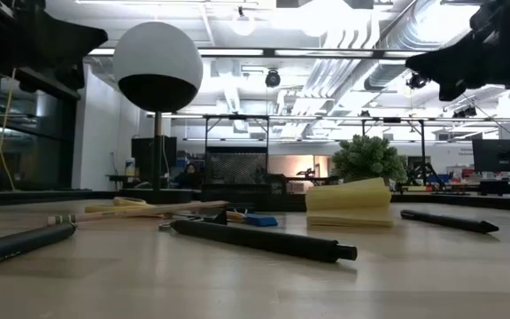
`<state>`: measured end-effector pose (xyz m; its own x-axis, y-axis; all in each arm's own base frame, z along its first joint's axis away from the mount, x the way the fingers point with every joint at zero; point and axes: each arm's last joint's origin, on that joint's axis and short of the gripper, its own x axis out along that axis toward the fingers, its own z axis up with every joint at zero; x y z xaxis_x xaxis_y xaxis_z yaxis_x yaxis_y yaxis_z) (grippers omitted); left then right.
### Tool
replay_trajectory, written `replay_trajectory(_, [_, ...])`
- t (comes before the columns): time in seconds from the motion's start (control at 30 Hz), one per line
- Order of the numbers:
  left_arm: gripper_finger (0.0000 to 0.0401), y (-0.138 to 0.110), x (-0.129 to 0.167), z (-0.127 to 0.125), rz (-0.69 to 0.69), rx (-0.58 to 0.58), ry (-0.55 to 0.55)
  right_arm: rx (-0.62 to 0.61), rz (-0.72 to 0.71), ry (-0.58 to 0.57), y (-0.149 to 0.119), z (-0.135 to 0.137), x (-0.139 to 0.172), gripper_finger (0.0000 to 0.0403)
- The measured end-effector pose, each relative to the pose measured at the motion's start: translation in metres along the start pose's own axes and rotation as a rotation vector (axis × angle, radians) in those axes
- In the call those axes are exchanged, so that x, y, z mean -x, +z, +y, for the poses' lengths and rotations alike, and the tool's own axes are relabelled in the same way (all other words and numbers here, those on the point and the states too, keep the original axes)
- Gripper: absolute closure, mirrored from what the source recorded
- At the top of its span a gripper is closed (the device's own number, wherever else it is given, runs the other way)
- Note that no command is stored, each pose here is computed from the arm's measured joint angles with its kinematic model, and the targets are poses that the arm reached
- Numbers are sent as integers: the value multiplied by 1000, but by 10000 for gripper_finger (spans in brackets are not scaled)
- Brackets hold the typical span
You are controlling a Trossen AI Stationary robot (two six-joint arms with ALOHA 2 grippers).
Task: Pick and place office supplies into organizer
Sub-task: Put the top black pen into the black organizer
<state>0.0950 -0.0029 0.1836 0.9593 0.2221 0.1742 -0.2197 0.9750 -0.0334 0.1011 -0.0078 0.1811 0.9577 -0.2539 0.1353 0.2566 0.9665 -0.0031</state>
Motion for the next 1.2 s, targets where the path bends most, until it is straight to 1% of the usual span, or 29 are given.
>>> replay_trajectory(0.07, [400, -1, 0, 2, 8, 29, 60, 19, 29, -37, 1, -1, -1, 381])
replay_trajectory(0.13, [400, -2, -1, 2, 18, 58, 100, 4, 47, -45, 7, -1, -2, 381])
replay_trajectory(0.27, [400, -1, -4, 2, 49, 67, 109, -68, 80, -47, 15, -1, -6, 381])
replay_trajectory(0.37, [400, 8, -8, 1, 66, 54, 145, -103, 158, -52, 16, 1, -10, 381])
replay_trajectory(0.5, [400, 27, -19, -2, 107, -24, 168, -175, 300, -74, 26, 2, -19, 378])
replay_trajectory(0.6, [400, 35, -31, -5, 191, -110, 184, -217, 401, -108, 44, 4, -29, 353])
replay_trajectory(0.73, [400, 43, -49, -10, 308, -211, 239, -260, 593, -191, 66, 7, -47, 299])
replay_trajectory(0.83, [400, 44, -61, -13, 372, -275, 273, -343, 779, -268, 73, 11, -60, 262])
replay_trajectory(0.93, [400, 47, -71, -16, 398, -314, 307, -388, 905, -346, 74, 15, -76, 233])
replay_trajectory(0.97, [400, 48, -74, -17, 406, -326, 314, -387, 933, -356, 74, 17, -82, 226])
replay_trajectory(1.1, [400, 50, -82, -20, 432, -394, 308, -338, 1014, -297, 72, 25, -108, 207])
replay_trajectory(1.2, [400, 52, -85, -21, 435, -412, 304, -341, 1079, -200, 67, 33, -124, 204])
